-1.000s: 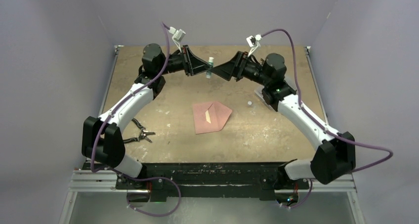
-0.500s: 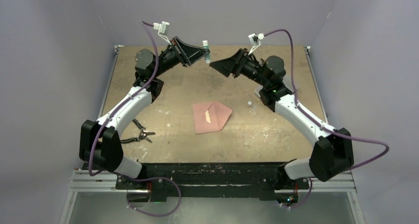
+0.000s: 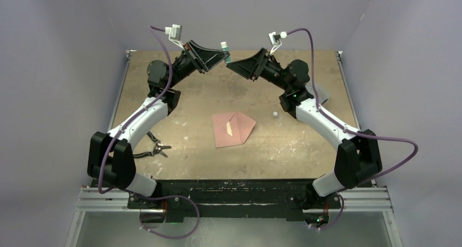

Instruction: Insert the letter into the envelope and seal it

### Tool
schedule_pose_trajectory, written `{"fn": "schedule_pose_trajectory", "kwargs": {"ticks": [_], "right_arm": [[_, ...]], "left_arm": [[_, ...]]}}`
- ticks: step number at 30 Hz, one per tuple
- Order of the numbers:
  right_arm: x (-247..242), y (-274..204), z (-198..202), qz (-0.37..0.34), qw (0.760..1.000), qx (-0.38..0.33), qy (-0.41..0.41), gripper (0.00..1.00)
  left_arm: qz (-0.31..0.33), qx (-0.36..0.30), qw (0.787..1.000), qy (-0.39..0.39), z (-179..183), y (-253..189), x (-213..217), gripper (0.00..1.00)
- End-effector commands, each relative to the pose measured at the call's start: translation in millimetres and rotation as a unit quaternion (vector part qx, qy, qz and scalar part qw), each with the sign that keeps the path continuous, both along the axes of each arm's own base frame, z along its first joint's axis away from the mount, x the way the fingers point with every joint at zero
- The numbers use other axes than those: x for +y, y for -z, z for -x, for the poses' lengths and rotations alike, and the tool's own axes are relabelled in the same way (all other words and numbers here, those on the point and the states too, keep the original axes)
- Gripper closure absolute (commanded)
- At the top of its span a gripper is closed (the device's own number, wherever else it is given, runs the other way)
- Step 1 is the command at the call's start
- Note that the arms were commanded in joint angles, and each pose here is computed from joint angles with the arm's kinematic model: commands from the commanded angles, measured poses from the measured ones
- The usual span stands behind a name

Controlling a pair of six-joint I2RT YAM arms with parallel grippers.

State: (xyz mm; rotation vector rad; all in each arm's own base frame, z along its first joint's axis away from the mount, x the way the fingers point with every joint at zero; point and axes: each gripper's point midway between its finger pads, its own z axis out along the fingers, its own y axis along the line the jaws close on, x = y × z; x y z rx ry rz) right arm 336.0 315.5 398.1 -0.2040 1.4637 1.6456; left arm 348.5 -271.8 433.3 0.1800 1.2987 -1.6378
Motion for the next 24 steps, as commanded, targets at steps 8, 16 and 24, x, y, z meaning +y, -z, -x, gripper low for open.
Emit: {"fn": "schedule_pose_trajectory", "kwargs": {"ticks": [8, 16, 24], "right_arm": [[9.7, -46.2, 18.8, -0.043, 0.996, -0.050, -0.062, 0.77], [20.4, -24.0, 12.3, 0.052, 0.994, -0.060, -0.072, 1.00], [22.2, -3.1, 1.0, 0.107, 0.991, -0.052, -0.058, 1.00]], "left_arm": [[0.026, -0.047, 0.999, 0.010, 19.1, -25.3, 5.8, 1.00], [-0.022, -0.037, 0.999, 0.005, 11.9, -16.3, 0.3, 0.63], [-0.067, -0.021, 0.997, 0.011, 8.9, 7.3, -4.1, 0.81]]}}
